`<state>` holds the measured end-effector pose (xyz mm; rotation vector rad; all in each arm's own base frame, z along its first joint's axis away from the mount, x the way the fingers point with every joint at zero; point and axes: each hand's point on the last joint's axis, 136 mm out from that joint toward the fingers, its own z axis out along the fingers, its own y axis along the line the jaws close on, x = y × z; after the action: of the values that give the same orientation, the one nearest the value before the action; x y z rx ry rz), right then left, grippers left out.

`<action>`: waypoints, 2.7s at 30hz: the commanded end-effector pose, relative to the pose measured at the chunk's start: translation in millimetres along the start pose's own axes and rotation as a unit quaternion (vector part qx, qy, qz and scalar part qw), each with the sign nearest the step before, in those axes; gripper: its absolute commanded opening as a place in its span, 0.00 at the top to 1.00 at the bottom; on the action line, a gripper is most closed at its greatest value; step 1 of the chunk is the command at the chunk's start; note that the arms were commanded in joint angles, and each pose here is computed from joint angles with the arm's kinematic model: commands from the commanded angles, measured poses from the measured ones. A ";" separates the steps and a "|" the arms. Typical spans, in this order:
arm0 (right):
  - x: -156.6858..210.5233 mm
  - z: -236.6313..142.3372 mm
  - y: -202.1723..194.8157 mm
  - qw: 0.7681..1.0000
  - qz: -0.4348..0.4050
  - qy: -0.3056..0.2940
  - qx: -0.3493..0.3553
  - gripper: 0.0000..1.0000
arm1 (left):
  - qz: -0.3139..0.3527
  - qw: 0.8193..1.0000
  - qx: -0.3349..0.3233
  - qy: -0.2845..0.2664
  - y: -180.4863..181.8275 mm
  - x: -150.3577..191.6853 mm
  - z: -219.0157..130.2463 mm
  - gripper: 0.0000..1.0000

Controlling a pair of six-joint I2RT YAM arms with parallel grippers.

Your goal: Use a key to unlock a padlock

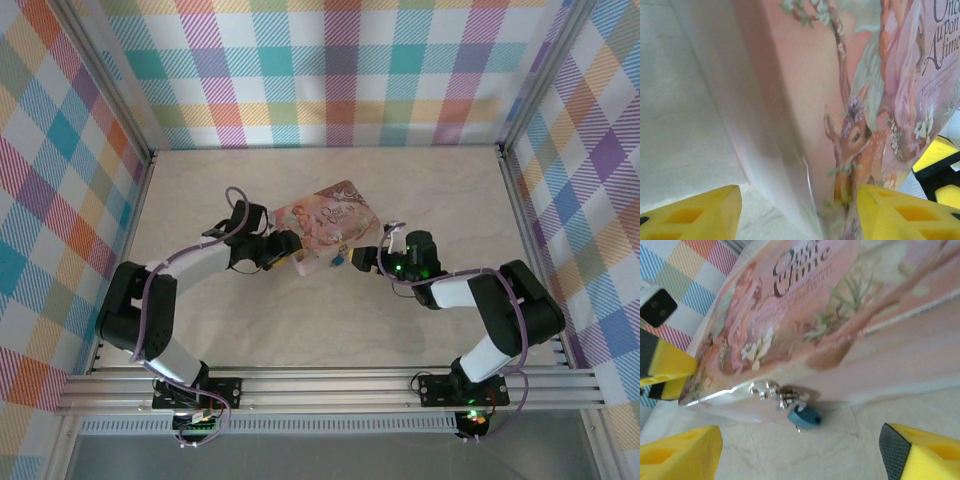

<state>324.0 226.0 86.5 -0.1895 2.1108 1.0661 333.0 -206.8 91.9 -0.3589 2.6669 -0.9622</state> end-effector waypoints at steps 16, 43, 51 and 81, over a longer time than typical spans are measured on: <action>4.4 30.1 22.4 0.995 -0.018 -0.002 -0.097 0.19 | 0.082 0.994 0.074 0.018 -114.0 -7.6 -8.5 0.46; 9.3 52.2 26.6 0.992 0.001 -0.006 -0.129 0.32 | 0.077 0.995 0.029 0.061 -89.7 1.7 42.5 0.48; 11.2 53.7 29.0 0.990 0.006 -0.004 -0.141 0.39 | 0.077 0.995 0.028 0.061 -88.3 2.1 43.5 0.48; 20.4 56.0 35.0 0.987 0.002 0.008 -0.163 0.66 | 0.076 0.995 0.023 0.061 -84.6 3.6 44.3 0.48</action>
<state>329.7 284.7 60.5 -0.2740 2.0112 1.3717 362.3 -296.6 123.6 -0.1079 2.6967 -1.0520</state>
